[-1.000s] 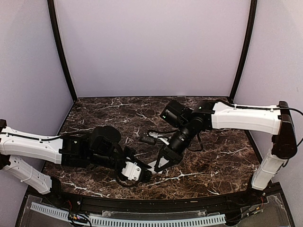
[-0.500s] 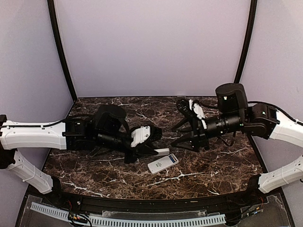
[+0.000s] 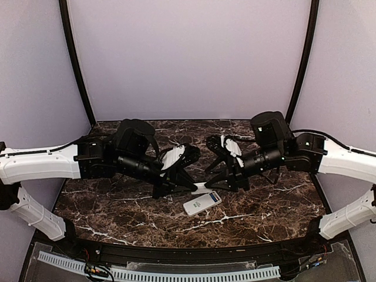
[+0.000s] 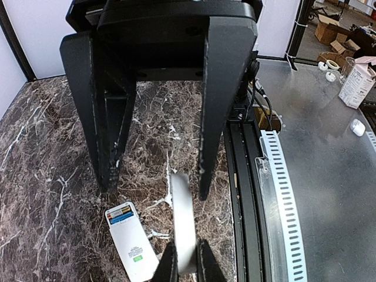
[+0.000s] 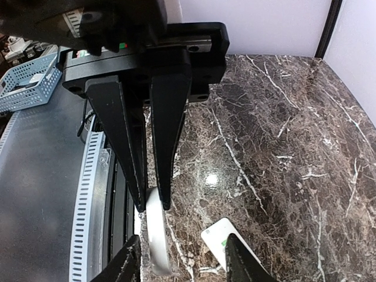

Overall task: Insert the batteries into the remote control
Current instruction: Pass from the left arm to the right

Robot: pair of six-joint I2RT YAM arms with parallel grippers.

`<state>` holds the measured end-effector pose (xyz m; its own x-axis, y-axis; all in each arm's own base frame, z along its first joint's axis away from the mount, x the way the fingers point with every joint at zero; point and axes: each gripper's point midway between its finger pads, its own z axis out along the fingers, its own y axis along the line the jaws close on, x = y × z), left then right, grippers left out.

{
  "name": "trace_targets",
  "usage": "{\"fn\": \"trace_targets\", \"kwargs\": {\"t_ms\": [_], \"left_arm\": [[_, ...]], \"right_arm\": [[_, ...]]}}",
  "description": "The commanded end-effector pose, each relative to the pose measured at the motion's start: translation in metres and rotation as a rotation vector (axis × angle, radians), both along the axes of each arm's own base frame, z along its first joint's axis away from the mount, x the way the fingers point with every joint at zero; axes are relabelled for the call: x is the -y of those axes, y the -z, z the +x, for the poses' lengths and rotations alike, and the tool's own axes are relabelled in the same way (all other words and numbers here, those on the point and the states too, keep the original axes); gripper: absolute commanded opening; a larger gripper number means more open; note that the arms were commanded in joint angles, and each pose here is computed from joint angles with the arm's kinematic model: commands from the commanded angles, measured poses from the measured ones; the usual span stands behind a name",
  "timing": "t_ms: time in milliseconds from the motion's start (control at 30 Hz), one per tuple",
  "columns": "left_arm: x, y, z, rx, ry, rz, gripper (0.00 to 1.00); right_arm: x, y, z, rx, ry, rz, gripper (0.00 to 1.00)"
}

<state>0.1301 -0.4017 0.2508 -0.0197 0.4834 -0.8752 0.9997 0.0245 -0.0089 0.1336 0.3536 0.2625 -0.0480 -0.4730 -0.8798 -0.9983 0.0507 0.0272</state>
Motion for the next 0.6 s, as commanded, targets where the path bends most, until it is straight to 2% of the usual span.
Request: {"fn": "trace_targets", "kwargs": {"t_ms": [0, 100, 433, 567], "left_arm": [[-0.004, -0.007, -0.005, -0.026, 0.012, -0.008, 0.0], [-0.005, -0.007, -0.004, -0.02, 0.009, -0.006, 0.0], [-0.006, -0.012, -0.007, -0.007, 0.023, -0.028, 0.0], [-0.005, -0.012, -0.007, -0.01, 0.03, -0.03, 0.0]], "right_arm": [[-0.008, 0.006, -0.009, -0.039, -0.074, 0.017, 0.42], [-0.009, 0.014, -0.013, -0.076, -0.093, 0.0, 0.37], [-0.01, 0.011, -0.015, -0.111, -0.09, 0.026, 0.06], [-0.011, 0.006, -0.016, -0.124, -0.095, 0.041, 0.0]]}}
